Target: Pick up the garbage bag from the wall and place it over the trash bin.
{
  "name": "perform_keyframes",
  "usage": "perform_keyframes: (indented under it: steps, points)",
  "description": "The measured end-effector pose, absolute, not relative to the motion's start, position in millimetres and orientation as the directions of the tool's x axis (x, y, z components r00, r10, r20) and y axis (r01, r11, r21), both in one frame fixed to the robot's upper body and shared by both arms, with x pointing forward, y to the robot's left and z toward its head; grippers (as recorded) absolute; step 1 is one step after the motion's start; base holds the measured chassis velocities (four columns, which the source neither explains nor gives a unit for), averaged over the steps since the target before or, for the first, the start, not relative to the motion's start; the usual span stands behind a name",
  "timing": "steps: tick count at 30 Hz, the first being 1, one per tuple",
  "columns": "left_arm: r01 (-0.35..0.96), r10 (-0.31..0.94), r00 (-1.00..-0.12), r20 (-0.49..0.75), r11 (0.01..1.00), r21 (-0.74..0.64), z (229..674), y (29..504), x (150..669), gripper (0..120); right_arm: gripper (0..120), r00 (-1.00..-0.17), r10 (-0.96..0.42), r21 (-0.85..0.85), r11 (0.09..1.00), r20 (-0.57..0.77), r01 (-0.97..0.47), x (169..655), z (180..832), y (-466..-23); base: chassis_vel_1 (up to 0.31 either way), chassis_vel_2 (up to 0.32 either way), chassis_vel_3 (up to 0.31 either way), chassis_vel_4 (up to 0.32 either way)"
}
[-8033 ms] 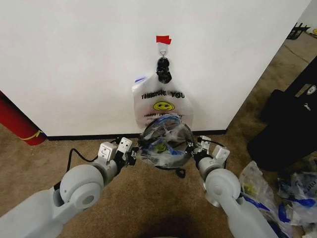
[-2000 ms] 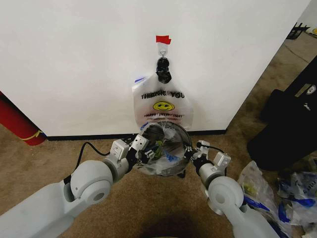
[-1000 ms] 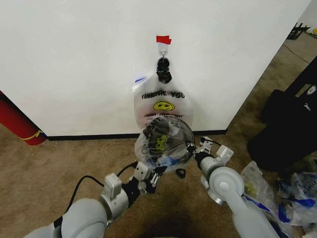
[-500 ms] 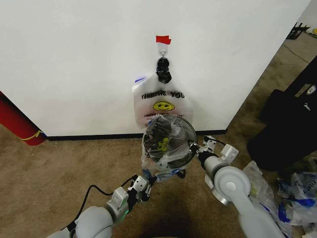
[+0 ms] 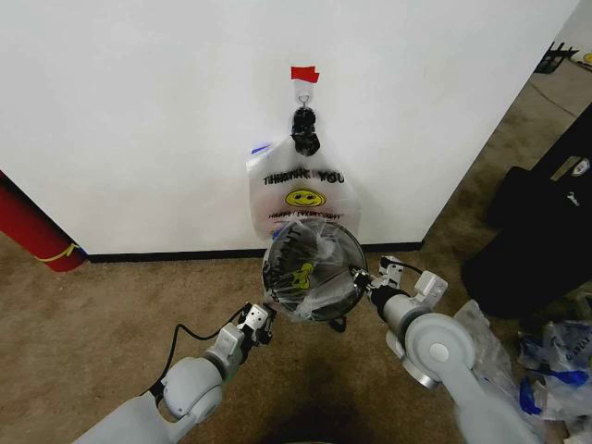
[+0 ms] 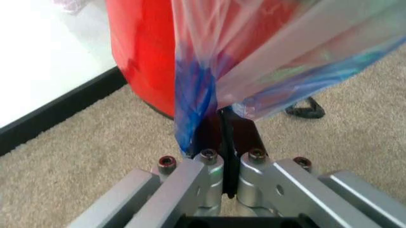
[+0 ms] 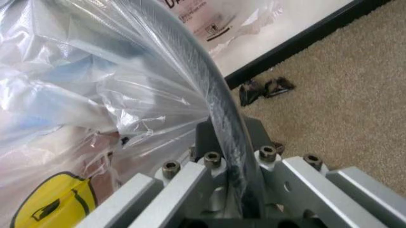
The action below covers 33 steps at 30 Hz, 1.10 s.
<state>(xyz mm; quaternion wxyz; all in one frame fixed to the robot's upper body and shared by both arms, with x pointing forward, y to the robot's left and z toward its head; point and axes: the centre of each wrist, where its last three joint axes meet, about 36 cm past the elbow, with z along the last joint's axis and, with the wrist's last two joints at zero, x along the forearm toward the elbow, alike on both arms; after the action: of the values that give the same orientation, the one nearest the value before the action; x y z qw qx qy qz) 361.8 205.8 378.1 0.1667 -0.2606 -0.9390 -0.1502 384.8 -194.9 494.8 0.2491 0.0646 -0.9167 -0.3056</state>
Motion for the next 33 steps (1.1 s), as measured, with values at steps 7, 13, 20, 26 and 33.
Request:
perform_keyframes:
  steps: [7,13,20,26,33]
  points:
    - [0.532,0.433,-0.809,0.398,0.827,0.182,394.4,211.5,335.4,18,0,-0.874,-0.255,0.578,0.815,0.413,0.035,389.6,488.9,-194.4,0.000,0.000,0.000,0.000]
    - [0.529,0.440,-0.812,0.384,0.832,0.167,415.0,218.3,304.2,41,0,-0.883,-0.223,0.566,0.823,0.413,0.057,399.3,478.3,-196.9,0.000,0.000,0.000,0.000]
    - [0.409,0.341,-0.873,0.348,0.902,0.141,455.8,210.4,297.5,68,0,-0.900,-0.194,0.529,0.847,0.391,0.047,398.4,468.7,-195.1,0.000,0.000,0.000,0.000]
    - [0.406,0.377,-0.870,0.317,0.914,0.028,498.9,200.1,293.2,71,0,-0.926,-0.161,0.494,0.869,0.340,0.030,388.8,465.4,-188.3,0.000,0.000,0.000,0.000]
    - [0.510,0.506,-0.814,0.284,0.858,-0.064,548.3,188.5,299.6,46,0,-0.943,-0.132,0.452,0.892,0.304,0.021,380.4,460.4,-175.3,0.000,0.000,0.000,0.000]
